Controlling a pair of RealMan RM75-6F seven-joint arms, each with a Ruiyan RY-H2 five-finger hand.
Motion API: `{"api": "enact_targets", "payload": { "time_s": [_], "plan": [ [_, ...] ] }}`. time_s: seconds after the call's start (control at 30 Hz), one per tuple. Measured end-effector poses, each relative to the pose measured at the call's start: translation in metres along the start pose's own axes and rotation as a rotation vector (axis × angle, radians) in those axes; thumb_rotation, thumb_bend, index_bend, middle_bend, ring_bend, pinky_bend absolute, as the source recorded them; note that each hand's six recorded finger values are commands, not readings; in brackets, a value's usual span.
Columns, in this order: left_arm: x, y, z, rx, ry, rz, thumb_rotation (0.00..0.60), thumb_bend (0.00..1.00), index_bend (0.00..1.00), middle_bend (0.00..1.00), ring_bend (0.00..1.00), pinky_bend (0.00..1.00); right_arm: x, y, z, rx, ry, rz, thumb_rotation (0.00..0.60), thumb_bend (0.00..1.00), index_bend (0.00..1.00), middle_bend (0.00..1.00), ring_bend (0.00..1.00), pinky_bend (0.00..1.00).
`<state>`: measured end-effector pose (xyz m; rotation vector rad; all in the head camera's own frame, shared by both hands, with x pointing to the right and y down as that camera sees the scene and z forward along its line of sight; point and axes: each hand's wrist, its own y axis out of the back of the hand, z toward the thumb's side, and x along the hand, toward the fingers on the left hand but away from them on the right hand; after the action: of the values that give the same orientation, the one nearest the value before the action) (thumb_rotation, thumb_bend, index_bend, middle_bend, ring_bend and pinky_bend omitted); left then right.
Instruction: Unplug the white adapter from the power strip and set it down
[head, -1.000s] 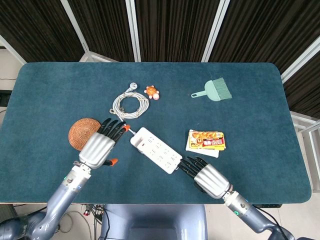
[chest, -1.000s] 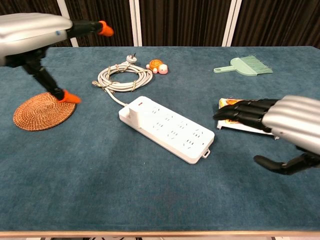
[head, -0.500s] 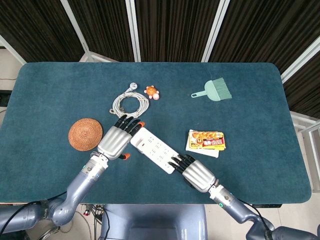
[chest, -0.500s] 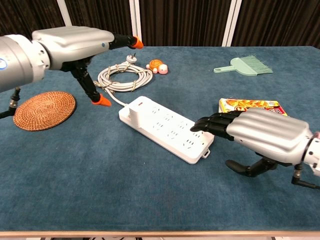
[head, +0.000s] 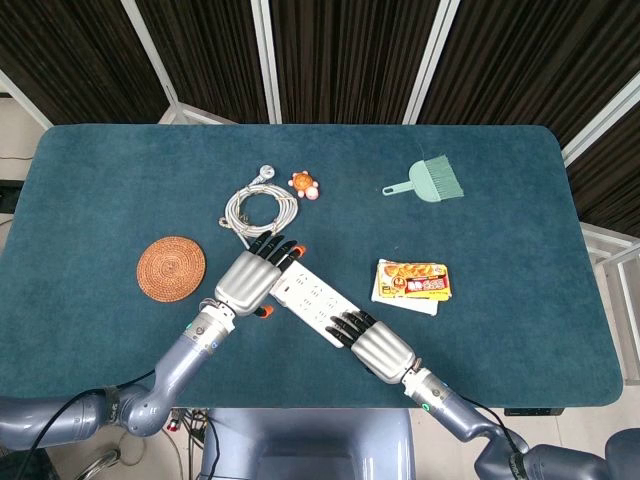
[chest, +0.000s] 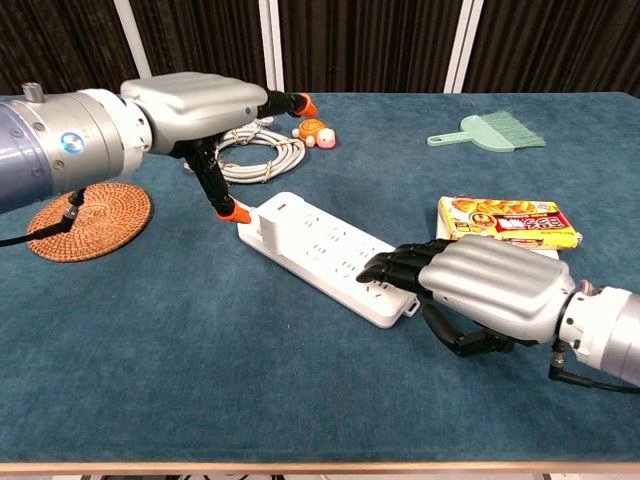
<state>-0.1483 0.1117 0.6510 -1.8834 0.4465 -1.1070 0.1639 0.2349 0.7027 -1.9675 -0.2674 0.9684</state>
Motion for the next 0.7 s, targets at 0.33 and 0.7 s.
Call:
{"api": "enact_targets", "payload": {
  "time_s": [0.33,0.7],
  "plan": [
    [0.013,-0.011,0.013,0.010,-0.027,-0.026,0.600,0.02,0.07,0.07,0.00,0.00,-0.006,-0.004,-0.001,-0.004,-0.008,0.000,0.600,0.89,0.11,0.11,0.13,0.21],
    [0.017,-0.018,0.018,0.023,-0.029,-0.036,0.600,0.04,0.09,0.10,0.00,0.00,-0.004,-0.014,0.001,-0.011,-0.001,0.019,0.600,0.89,0.12,0.12,0.14,0.21]
  ]
}}
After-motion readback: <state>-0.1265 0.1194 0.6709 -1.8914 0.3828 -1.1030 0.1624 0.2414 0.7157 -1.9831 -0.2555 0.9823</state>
